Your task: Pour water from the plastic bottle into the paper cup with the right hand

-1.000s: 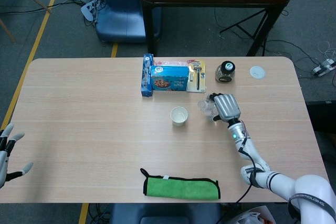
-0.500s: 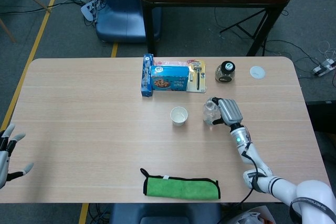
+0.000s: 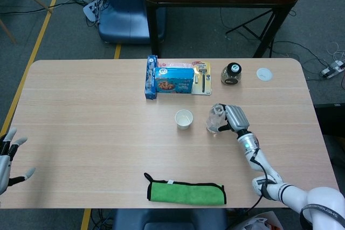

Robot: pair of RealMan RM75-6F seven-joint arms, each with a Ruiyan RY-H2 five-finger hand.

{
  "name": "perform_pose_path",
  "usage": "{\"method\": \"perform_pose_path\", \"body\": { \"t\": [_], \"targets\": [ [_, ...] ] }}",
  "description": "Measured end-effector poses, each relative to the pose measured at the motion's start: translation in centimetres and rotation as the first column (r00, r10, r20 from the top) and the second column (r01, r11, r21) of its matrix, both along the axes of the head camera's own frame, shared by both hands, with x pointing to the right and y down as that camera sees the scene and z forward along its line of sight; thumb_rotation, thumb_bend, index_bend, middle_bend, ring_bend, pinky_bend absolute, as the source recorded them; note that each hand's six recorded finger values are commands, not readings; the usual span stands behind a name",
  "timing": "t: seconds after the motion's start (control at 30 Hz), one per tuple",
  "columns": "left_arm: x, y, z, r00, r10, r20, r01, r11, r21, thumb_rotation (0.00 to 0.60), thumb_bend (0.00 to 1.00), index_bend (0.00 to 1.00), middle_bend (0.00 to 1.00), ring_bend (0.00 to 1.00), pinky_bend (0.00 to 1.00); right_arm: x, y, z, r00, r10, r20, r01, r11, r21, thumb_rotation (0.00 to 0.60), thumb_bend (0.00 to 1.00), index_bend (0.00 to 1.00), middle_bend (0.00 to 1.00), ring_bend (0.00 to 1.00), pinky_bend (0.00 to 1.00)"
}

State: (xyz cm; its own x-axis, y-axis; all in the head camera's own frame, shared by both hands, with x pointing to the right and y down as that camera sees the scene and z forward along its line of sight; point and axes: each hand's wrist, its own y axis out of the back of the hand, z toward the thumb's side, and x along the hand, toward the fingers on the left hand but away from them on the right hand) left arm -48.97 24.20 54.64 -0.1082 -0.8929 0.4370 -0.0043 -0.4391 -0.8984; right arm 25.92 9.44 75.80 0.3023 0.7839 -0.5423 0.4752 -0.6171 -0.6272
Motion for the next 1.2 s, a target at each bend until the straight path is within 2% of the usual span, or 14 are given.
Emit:
{"method": "perform_pose_path", "body": {
  "t": [0.27, 0.53, 0.63, 0.8, 1.07, 1.2],
  "targets": [
    [0.0, 0.0, 0.1, 1.000, -0.001, 0.001, 0.001, 1.000, -0.003, 0.600, 0.12, 0.22, 0.03, 0.06, 0.32, 1.0, 0.3, 0.2, 1.000, 0.001, 0.002, -0.001, 1.000, -0.021, 0.600, 0.00, 0.50, 0.46, 0.39, 0.59],
    [0.0, 0.1, 0.2, 1.000, -0.001, 0.001, 0.001, 1.000, -0.007, 0.600, 0.12, 0.22, 0.03, 0.06, 0.32, 1.6, 0.5, 0.2, 0.999, -0.025, -0.021, 0.024, 0.999, -0.039, 0.600, 0.00, 0.37, 0.30, 0.27, 0.45],
    [0.0, 0.1, 0.3, 1.000, -0.001, 0.001, 0.001, 1.000, -0.007, 0.600, 0.12, 0.22, 0.03, 0.06, 0.32, 1.9, 0.6, 0.1, 0.999, -0.028, -0.029, 0.027, 0.999, -0.044, 0.600, 0.00, 0.29, 0.25, 0.23, 0.41],
    [0.1, 0.1, 0.3, 1.000, 0.002, 0.003, -0.001, 1.000, -0.010, 0.600, 0.12, 0.22, 0.03, 0.06, 0.32, 2.5, 0.6, -0.2, 0.998, -0.034, -0.043, 0.032, 0.998, -0.048, 0.600, 0.00, 0.22, 0.20, 0.19, 0.37],
    [0.1, 0.2, 0.7, 1.000, 0.004, 0.006, -0.004, 1.000, -0.021, 0.600, 0.12, 0.22, 0.03, 0.06, 0.32, 3.7, 0.5, -1.4, 0.997, -0.033, -0.065, 0.031, 0.999, -0.033, 0.600, 0.00, 0.20, 0.19, 0.18, 0.36],
    [0.1, 0.3, 0.8, 1.000, 0.005, 0.006, -0.005, 1.000, -0.025, 0.600, 0.12, 0.22, 0.04, 0.06, 0.32, 4.6, 0.5, -2.2, 0.994, -0.044, -0.103, 0.043, 0.999, -0.009, 0.600, 0.00, 0.20, 0.19, 0.18, 0.36]
  ]
}}
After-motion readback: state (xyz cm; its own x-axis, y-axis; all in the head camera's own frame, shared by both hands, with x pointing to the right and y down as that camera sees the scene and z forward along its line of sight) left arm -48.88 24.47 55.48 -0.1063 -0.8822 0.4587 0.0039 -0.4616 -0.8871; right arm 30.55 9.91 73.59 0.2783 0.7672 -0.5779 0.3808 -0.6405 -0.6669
